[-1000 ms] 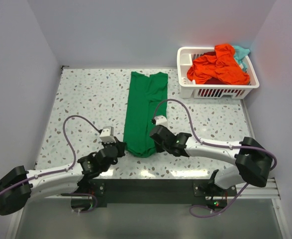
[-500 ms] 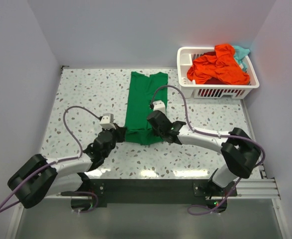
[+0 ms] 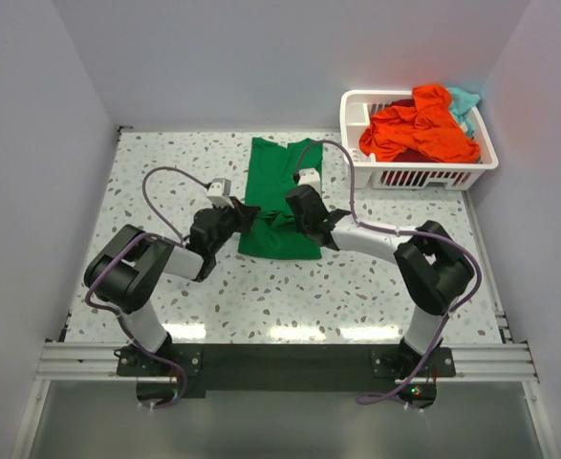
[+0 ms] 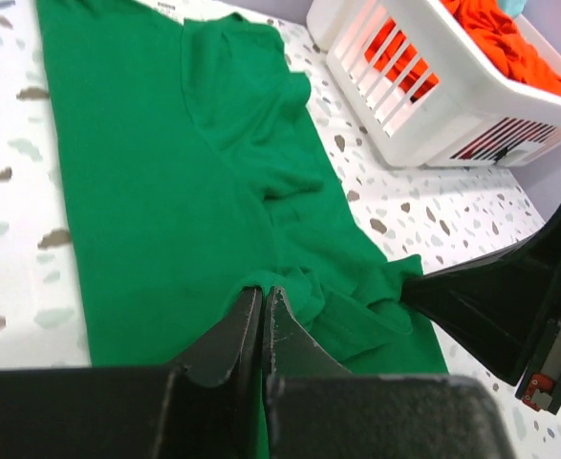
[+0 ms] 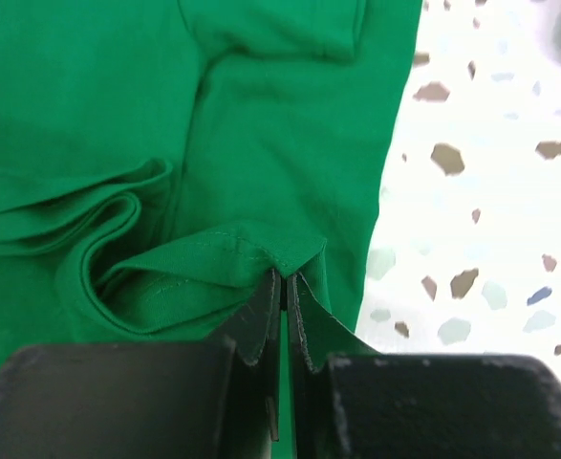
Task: Fold and stack the t-shirts
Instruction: Fold the tshirt
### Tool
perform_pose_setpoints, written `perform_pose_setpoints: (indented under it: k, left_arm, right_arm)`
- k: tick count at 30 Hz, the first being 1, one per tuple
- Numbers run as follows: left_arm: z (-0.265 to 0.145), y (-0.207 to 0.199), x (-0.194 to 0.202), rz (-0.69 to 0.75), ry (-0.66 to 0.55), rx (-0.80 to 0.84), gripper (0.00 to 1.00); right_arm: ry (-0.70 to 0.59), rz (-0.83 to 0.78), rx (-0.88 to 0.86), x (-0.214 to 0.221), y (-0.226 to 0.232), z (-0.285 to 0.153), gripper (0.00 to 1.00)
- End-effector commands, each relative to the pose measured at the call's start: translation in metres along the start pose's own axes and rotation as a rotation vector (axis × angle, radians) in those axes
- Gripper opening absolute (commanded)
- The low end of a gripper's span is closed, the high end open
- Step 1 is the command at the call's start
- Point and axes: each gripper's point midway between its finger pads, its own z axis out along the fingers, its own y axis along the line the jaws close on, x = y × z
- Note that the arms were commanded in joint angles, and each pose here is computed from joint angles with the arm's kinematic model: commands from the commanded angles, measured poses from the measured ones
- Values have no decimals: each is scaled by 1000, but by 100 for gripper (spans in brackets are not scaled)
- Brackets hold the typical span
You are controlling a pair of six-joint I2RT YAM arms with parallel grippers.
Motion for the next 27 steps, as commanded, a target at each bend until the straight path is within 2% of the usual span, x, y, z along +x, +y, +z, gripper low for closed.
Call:
perform_pose_setpoints:
  k: [1, 8, 27]
  left_arm:
    - [17, -13, -39, 62, -106, 86, 0]
    - [32, 12, -51, 69, -122, 37, 0]
    - [71, 44, -53, 59, -103, 76, 0]
  right_arm:
    - [-116, 43, 25, -45, 0, 5, 0]
    - [-113, 50, 72, -55, -19, 22, 0]
    - [-79, 70, 107, -63, -38, 59, 0]
